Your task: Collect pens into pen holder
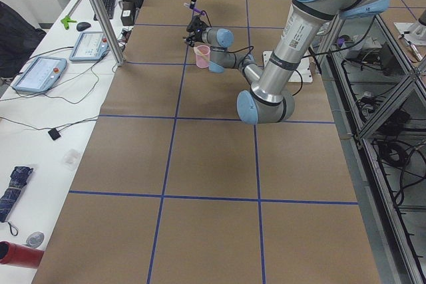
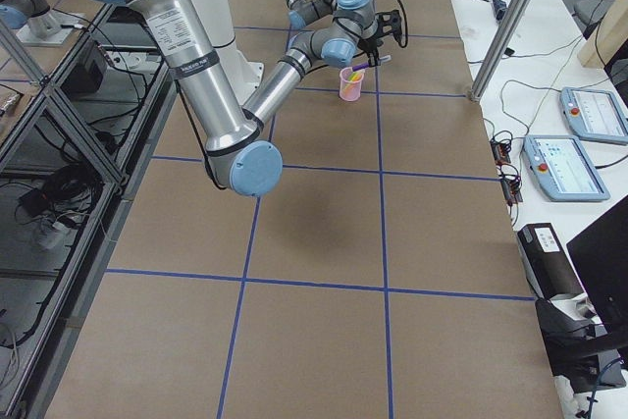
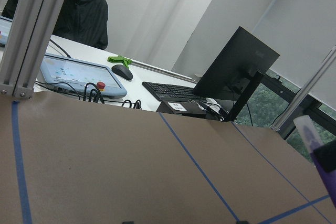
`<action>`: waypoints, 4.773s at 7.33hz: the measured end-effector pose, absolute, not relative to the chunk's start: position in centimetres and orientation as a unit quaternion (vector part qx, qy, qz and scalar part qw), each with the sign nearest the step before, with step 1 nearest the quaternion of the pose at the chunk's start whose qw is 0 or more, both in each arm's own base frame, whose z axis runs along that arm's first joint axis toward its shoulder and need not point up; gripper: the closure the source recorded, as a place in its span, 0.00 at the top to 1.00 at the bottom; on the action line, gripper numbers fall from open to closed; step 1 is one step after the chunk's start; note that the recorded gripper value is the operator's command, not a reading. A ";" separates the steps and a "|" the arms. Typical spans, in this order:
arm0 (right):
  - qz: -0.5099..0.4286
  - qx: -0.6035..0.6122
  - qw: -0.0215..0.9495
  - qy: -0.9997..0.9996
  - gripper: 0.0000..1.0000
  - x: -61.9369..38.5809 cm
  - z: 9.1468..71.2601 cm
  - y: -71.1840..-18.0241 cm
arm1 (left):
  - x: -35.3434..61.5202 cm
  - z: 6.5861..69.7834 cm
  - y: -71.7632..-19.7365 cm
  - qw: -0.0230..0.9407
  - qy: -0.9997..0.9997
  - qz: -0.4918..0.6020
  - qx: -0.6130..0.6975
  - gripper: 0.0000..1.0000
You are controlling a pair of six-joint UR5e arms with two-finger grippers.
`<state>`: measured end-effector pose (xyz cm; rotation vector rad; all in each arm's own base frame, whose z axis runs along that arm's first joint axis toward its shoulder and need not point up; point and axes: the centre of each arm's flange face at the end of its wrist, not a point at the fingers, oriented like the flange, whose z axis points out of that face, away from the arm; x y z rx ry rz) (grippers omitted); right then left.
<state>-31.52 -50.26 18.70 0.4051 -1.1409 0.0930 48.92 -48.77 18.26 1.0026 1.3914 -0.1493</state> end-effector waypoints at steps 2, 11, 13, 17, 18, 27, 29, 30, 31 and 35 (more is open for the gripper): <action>0.052 0.237 0.806 -0.540 0.00 -32.0 17.8 -50.0 | 42.1 17.1 -53.3 0.742 0.558 -0.039 0.368 0.98; 0.108 0.420 0.763 -0.480 0.00 -48.1 17.3 -40.3 | 29.8 25.4 -58.5 0.840 0.482 -0.030 0.249 1.00; 0.099 0.428 0.771 -0.461 0.00 -49.4 18.3 -40.4 | 29.5 25.8 -58.6 0.843 0.477 -0.031 0.246 1.00; 0.091 0.436 0.781 -0.438 0.00 -51.9 19.6 -39.6 | 29.5 26.1 -58.7 0.845 0.474 -0.033 0.243 1.00; 0.090 0.437 0.783 -0.434 0.00 -52.9 19.7 -39.5 | 29.6 26.2 -58.7 0.846 0.474 -0.033 0.243 1.00; 0.085 0.441 0.774 -0.447 1.00 -53.5 17.9 -37.4 | 29.1 26.7 -59.1 0.852 0.466 -0.037 0.235 1.00; 0.060 0.403 0.779 -0.477 1.00 -49.3 16.4 -39.1 | 26.1 26.7 -60.0 0.878 0.428 -0.013 0.214 1.00; 0.047 0.372 0.802 -0.464 1.00 -46.4 16.1 -40.6 | 24.7 27.0 -60.0 0.897 0.398 0.004 0.192 1.00; 0.037 0.320 0.837 -0.442 1.00 -42.6 16.5 -42.9 | 23.7 27.7 -59.9 0.914 0.371 0.011 0.163 1.00; -0.030 0.116 0.921 -0.371 1.00 -25.7 26.7 -50.9 | 13.0 35.7 -60.4 0.945 0.275 0.119 0.132 1.00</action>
